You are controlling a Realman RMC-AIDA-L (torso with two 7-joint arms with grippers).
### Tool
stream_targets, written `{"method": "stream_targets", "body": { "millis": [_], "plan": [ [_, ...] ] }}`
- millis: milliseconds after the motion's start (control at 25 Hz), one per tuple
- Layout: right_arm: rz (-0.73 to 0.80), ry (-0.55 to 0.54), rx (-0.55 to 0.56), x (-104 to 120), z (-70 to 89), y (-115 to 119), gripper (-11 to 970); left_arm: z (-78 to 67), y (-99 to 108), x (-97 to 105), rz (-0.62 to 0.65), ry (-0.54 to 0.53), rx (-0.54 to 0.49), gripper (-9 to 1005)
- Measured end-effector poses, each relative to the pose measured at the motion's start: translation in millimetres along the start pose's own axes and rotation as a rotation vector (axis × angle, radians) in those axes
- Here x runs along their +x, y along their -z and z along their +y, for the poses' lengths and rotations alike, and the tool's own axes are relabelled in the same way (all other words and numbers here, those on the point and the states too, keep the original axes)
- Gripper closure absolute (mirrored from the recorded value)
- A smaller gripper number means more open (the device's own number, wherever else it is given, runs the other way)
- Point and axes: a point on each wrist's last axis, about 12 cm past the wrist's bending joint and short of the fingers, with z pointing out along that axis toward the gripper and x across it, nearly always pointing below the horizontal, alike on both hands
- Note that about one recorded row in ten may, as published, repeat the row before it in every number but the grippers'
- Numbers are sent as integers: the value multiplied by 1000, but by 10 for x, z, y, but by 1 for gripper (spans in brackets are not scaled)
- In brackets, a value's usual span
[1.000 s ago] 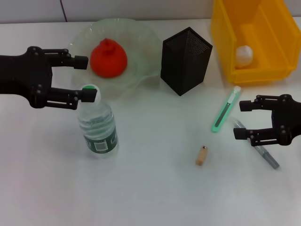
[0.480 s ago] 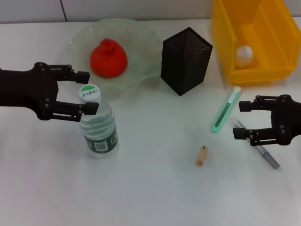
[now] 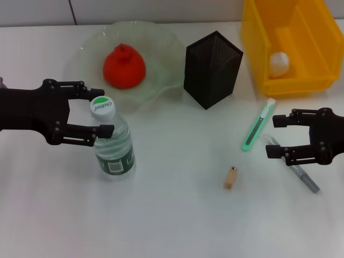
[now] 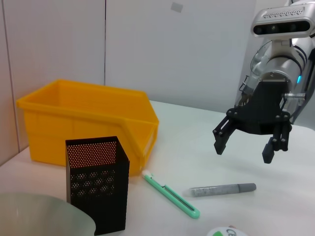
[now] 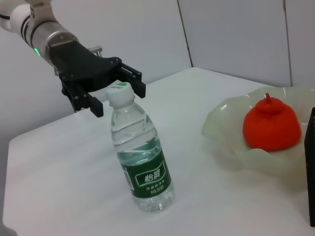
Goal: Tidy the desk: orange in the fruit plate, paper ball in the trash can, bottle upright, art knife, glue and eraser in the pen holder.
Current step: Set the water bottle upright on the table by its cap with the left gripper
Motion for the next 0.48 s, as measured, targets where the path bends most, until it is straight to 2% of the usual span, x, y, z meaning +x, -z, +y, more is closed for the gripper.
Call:
{"method": "stream_targets", "body": {
  "millis": [360,480],
  "plan": [
    [5,6,-7,-6,3,-2,133,14,-26,34,7,-12,-7,180],
    [-5,46,-31,4,44,-8,133,14,-27,33,7,-12,-7,180]
  ]
}}
